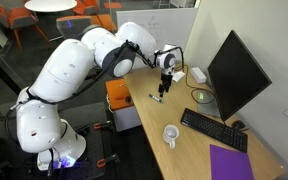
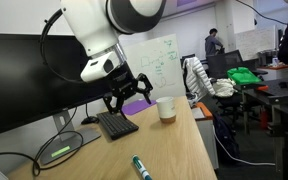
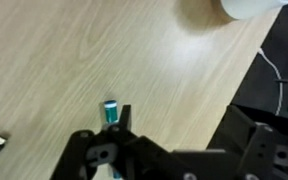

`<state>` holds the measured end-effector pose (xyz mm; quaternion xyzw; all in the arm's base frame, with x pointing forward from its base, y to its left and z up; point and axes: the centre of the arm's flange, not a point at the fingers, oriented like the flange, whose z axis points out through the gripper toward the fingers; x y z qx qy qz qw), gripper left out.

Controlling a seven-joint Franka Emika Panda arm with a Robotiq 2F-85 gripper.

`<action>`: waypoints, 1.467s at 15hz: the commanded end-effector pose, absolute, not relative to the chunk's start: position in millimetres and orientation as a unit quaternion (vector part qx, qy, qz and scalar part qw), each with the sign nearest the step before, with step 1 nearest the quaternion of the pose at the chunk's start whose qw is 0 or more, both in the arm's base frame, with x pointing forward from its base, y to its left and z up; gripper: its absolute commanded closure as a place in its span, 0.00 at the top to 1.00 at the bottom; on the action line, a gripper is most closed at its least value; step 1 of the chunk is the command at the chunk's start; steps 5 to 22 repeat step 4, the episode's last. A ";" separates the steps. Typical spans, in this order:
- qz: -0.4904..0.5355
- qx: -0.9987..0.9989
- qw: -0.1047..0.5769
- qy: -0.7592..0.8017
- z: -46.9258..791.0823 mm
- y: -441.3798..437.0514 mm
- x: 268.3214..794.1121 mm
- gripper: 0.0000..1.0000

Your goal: Remove the marker from the mug

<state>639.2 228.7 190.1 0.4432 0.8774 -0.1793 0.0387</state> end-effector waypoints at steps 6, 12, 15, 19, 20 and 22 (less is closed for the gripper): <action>-0.217 0.463 0.129 0.850 231.6 217.8 581.2 1.00; -0.217 0.463 0.129 0.850 231.6 217.8 581.2 1.00; -0.217 0.463 0.129 0.850 231.6 217.8 581.2 1.00; -0.217 0.463 0.129 0.850 231.6 217.8 581.2 1.00; -0.217 0.463 0.129 0.850 231.6 217.8 581.2 1.00; -0.217 0.463 0.129 0.850 231.6 217.8 581.2 1.00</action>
